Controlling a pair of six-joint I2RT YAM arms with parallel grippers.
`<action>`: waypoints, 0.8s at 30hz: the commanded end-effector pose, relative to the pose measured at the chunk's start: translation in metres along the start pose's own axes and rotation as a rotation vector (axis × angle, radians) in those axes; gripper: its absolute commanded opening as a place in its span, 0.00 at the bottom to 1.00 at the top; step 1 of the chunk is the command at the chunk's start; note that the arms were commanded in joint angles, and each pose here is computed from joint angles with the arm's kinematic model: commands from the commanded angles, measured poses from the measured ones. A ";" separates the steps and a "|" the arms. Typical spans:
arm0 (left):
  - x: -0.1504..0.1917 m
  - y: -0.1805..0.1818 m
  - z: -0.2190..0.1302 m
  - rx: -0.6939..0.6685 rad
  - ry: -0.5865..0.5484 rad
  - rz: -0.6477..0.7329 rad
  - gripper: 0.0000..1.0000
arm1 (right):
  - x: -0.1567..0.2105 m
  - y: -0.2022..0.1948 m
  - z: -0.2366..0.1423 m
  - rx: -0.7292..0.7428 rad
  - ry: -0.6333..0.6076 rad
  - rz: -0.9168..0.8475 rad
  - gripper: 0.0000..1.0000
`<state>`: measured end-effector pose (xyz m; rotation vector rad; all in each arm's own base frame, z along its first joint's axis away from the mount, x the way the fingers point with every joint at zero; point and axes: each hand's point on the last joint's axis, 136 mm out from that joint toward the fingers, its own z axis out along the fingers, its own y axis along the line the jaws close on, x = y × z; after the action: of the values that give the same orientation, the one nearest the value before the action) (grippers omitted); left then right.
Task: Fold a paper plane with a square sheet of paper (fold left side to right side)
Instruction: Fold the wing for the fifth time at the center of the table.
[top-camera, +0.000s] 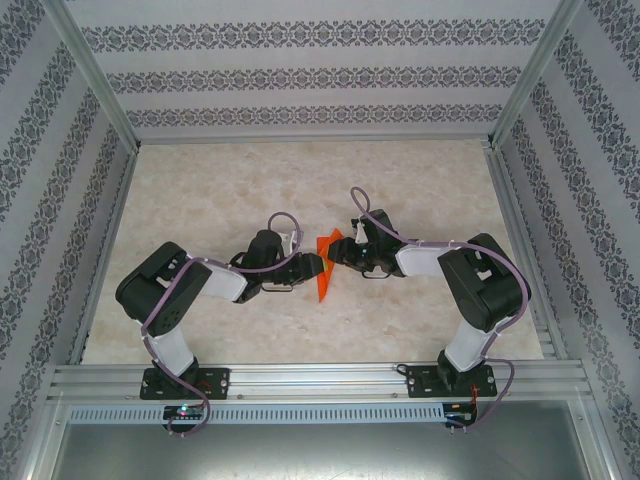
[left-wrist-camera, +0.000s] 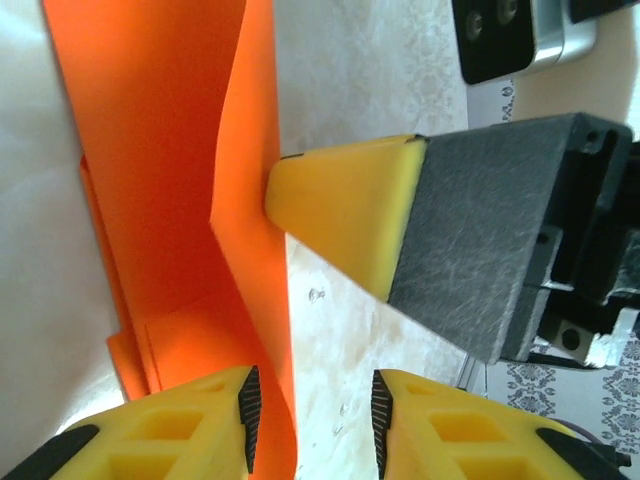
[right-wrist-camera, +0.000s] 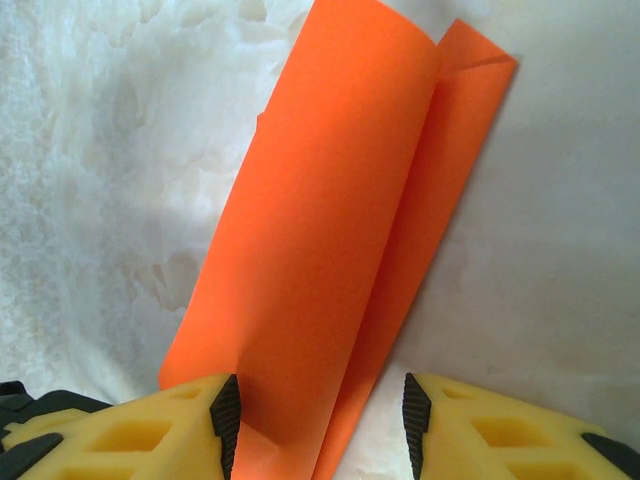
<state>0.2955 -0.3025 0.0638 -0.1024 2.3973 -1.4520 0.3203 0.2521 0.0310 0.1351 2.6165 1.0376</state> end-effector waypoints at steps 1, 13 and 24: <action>-0.010 -0.002 0.002 0.000 -0.002 0.021 0.38 | 0.009 -0.011 0.007 0.051 0.031 0.015 0.48; -0.011 0.007 0.008 -0.029 0.012 0.008 0.37 | 0.010 -0.011 0.007 0.053 0.038 0.015 0.48; -0.016 0.011 -0.010 -0.066 -0.031 0.007 0.46 | 0.011 -0.013 0.008 0.061 0.043 0.012 0.48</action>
<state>0.3044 -0.3004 0.0656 -0.0975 2.4147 -1.4172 0.3206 0.2520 0.0305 0.1404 2.6266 1.0301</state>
